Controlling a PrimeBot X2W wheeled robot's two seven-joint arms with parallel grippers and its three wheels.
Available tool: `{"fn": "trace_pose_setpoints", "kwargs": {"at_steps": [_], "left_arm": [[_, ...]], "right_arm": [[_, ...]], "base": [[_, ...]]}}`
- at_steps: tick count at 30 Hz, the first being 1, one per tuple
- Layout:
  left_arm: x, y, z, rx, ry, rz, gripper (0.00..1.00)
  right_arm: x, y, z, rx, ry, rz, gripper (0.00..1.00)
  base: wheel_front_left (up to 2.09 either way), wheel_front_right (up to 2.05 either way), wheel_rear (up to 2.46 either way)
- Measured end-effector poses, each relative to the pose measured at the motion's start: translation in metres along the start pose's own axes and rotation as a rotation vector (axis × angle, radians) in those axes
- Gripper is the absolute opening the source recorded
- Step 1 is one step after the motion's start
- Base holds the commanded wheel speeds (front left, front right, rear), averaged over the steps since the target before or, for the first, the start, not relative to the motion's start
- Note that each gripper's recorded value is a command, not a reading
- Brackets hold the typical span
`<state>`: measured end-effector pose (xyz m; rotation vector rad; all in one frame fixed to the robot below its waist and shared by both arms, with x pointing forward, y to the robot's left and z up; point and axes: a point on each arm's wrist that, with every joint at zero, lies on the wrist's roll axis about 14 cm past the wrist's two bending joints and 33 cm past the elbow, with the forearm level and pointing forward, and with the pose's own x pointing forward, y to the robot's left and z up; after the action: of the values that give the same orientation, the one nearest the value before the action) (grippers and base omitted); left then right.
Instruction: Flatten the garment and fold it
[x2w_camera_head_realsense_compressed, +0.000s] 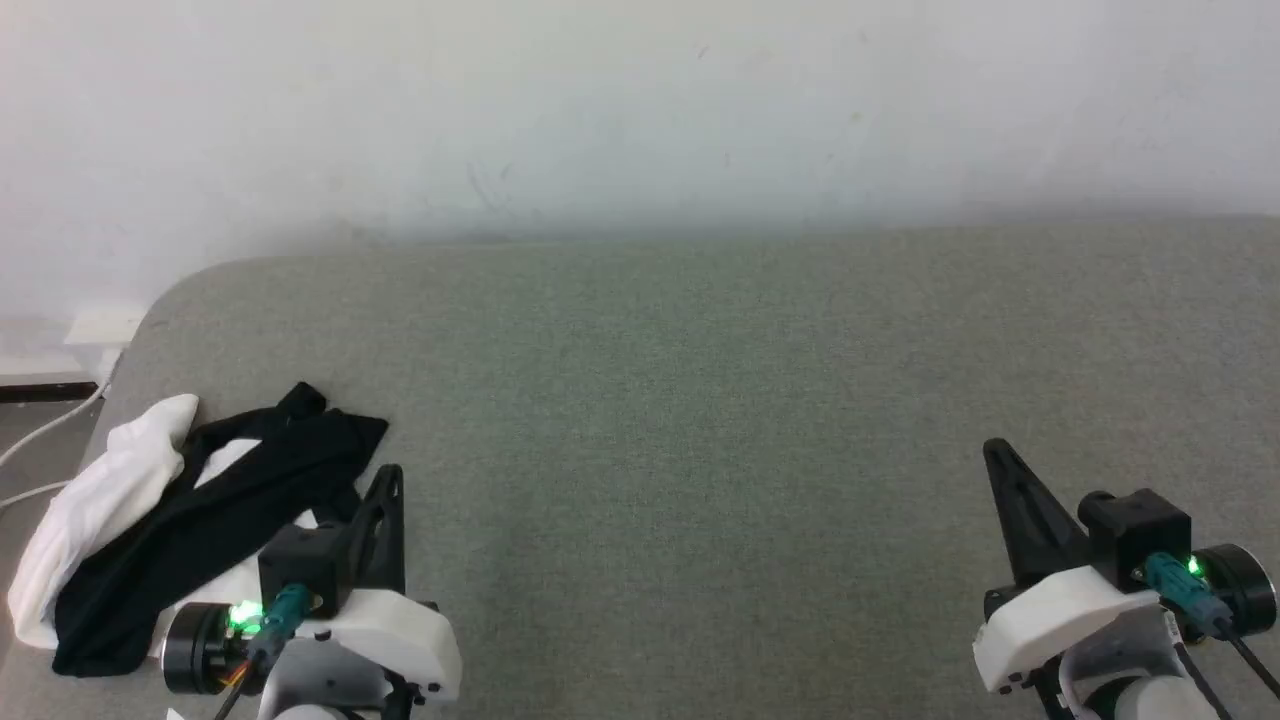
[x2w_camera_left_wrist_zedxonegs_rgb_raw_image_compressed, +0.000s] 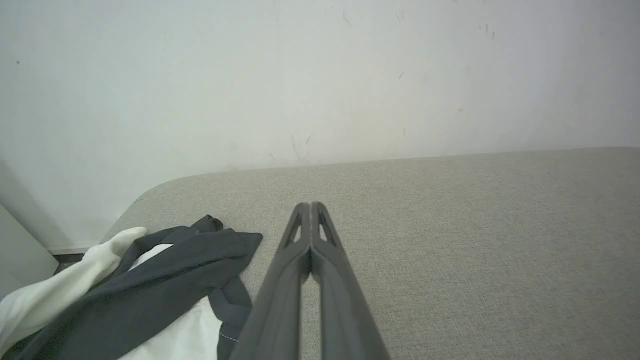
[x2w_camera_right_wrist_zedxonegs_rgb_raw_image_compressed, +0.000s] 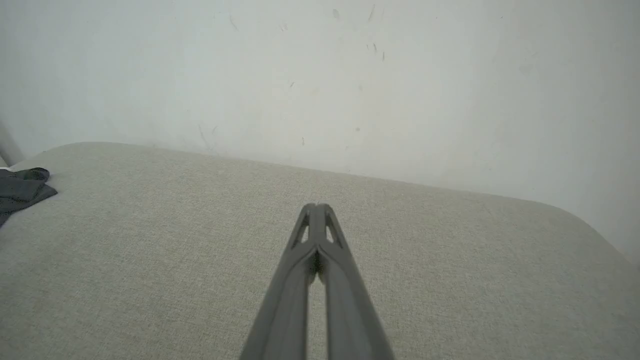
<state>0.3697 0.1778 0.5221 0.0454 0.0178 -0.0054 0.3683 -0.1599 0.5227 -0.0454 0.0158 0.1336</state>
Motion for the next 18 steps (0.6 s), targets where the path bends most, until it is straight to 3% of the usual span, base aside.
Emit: {"fn": "trace_pose_setpoints", "kwargs": {"at_steps": [9,10,18], "left_arm": [[0.0000,0.0001,0.0000,0.000,0.000,0.000,0.00],[-0.0001,0.0000,-0.0001,0.000,0.000,0.000,1.00],[0.0000,-0.0017,-0.0011,-0.001,0.002,-0.005,1.00]], "right_arm": [[0.0000,0.0000,0.0000,0.000,0.000,0.000,0.00],[-0.0001,0.0000,-0.0001,0.000,0.000,0.000,1.00],[-0.0004,-0.0004,-0.0001,0.002,-0.002,-0.001,1.00]], "base": [[0.00,0.00,0.00],[0.00,0.00,0.00],[0.00,0.00,0.00]]}}
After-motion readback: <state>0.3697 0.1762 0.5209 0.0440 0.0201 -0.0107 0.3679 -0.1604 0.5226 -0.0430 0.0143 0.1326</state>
